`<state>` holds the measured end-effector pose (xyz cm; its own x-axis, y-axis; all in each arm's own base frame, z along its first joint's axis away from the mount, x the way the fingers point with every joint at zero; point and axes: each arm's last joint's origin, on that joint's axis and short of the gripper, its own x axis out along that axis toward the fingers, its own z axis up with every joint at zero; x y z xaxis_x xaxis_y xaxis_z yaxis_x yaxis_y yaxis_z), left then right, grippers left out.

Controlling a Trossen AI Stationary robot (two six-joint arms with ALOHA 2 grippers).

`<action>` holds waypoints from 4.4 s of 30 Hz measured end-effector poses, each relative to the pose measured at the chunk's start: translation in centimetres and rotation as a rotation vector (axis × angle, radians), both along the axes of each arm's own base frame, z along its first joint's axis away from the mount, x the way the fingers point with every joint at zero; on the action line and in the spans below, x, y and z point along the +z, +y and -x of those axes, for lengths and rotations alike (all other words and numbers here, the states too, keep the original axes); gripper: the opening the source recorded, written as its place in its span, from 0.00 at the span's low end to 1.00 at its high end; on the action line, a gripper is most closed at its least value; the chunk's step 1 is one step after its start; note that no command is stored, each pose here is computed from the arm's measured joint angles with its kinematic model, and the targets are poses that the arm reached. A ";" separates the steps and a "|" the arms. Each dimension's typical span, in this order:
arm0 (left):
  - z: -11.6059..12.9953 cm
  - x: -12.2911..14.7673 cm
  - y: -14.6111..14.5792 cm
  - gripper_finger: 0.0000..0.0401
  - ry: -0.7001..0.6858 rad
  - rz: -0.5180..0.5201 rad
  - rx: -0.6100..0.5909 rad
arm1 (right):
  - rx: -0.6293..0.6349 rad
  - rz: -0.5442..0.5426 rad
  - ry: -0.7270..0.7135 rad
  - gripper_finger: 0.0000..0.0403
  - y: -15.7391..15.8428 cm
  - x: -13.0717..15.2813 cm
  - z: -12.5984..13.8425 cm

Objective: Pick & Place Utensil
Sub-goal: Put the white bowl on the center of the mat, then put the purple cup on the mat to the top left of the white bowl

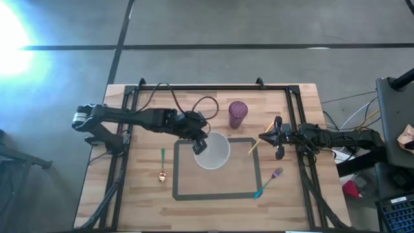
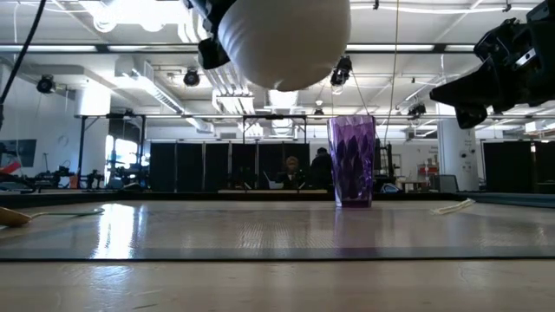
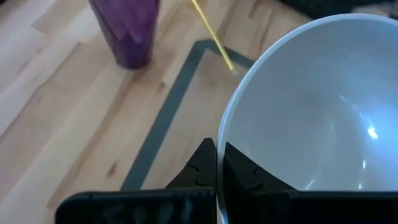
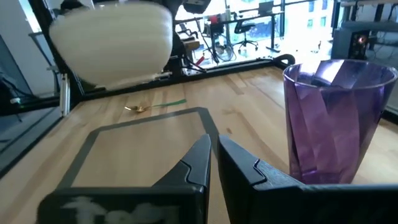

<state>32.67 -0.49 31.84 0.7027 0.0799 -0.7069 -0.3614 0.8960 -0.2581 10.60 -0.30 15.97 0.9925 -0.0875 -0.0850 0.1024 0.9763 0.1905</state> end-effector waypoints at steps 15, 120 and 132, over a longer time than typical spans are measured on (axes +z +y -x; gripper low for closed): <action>-2.5 -2.7 -2.1 0.01 0.209 0.003 -0.042 | -0.002 -0.037 0.023 0.07 0.0 -0.2 0.0; -1.3 -2.4 -0.9 0.34 0.131 -0.032 -0.177 | -0.049 -0.077 -0.156 0.37 -0.1 1.8 0.0; 2.7 -3.4 -0.4 0.34 -0.054 -0.106 -0.101 | -0.170 -0.076 -0.101 0.40 -0.5 7.7 1.0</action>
<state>30.00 -0.92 28.48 0.7480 0.0795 -0.6590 -0.2565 0.9503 -0.1765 9.64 -0.79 23.67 0.9678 -0.2516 0.0018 0.2410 0.9291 0.2806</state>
